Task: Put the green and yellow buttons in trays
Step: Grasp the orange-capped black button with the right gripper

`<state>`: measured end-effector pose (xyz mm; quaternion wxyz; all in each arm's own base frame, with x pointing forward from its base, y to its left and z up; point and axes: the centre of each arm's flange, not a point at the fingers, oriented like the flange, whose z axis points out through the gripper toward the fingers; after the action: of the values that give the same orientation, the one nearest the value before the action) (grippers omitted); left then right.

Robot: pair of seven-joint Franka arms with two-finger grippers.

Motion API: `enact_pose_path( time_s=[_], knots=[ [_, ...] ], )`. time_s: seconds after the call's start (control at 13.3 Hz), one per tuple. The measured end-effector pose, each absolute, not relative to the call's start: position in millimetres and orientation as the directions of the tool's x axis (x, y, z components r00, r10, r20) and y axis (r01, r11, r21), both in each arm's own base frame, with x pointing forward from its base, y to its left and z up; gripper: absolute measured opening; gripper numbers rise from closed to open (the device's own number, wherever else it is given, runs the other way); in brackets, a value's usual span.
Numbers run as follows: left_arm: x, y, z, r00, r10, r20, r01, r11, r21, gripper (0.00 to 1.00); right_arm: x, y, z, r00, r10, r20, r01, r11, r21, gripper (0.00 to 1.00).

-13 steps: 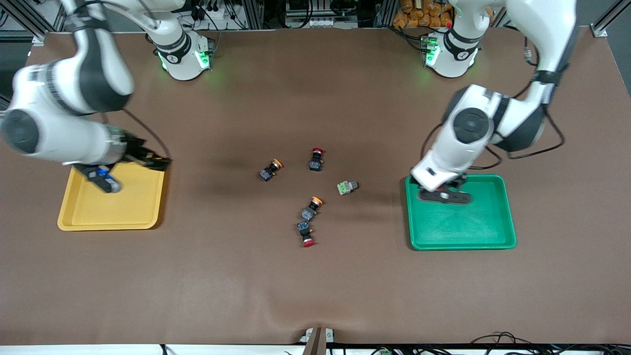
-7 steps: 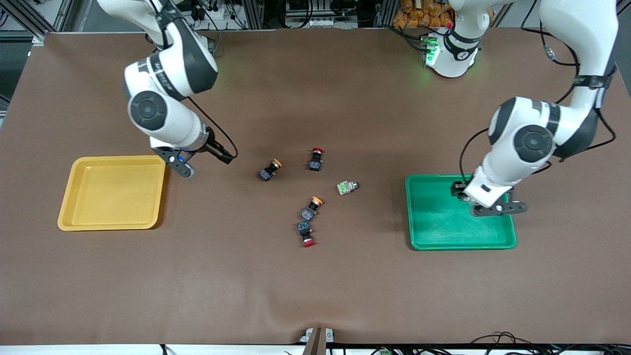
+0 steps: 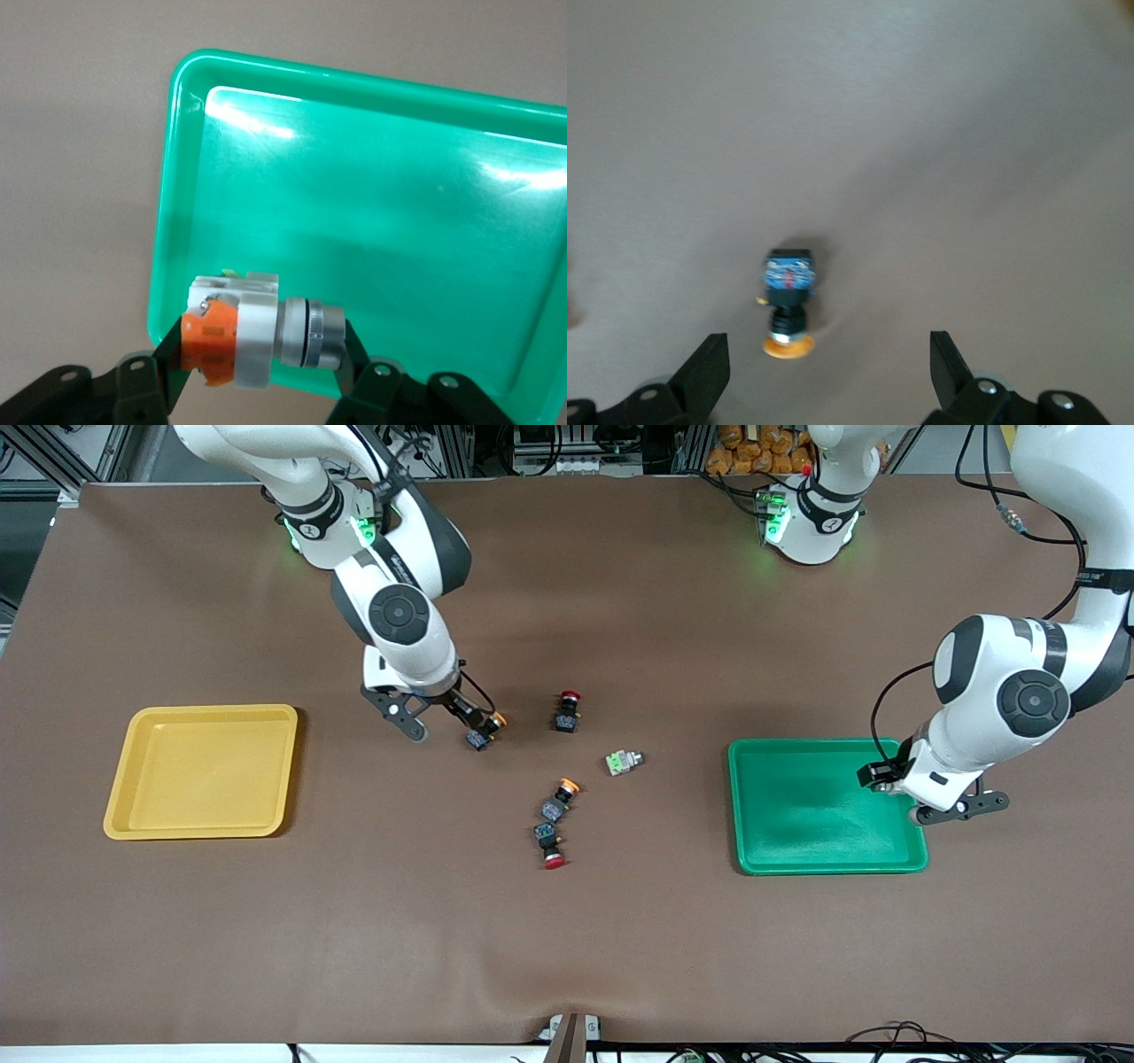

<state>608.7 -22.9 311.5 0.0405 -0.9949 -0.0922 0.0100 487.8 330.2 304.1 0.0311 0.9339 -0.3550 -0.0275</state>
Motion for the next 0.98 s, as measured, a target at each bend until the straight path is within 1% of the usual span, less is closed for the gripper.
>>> enact_pose_path(
  time_s=[0.15,0.3,0.6,0.75,0.98],
  knots=[
    [611.3,-23.2,306.9,0.983,0.183,0.000,0.183,-0.981,-0.069,0.67,497.9,328.4,306.6,0.742,-0.670,-0.013,-0.669,-0.742,0.032,1.00],
    [613.3,-22.2,298.9,0.983,0.185,0.004,0.185,-0.981,-0.057,0.67,496.5,338.2,297.4,0.752,-0.659,-0.013,-0.658,-0.752,0.018,1.00],
    [619.2,-7.0,275.7,0.979,0.201,0.023,0.201,-0.979,-0.025,0.67,483.9,360.1,252.5,0.791,-0.611,-0.009,-0.611,-0.791,0.041,1.00],
    [622.9,-5.1,253.4,0.979,0.198,0.036,0.198,-0.980,0.011,0.67,478.5,365.3,230.1,0.809,-0.587,-0.004,-0.586,-0.808,0.062,1.00],
    [623.0,-9.5,223.8,0.980,0.196,0.021,0.195,-0.980,0.042,0.67,474.4,374.0,209.5,0.827,-0.563,0.004,-0.562,-0.825,0.050,1.00]
  ],
)
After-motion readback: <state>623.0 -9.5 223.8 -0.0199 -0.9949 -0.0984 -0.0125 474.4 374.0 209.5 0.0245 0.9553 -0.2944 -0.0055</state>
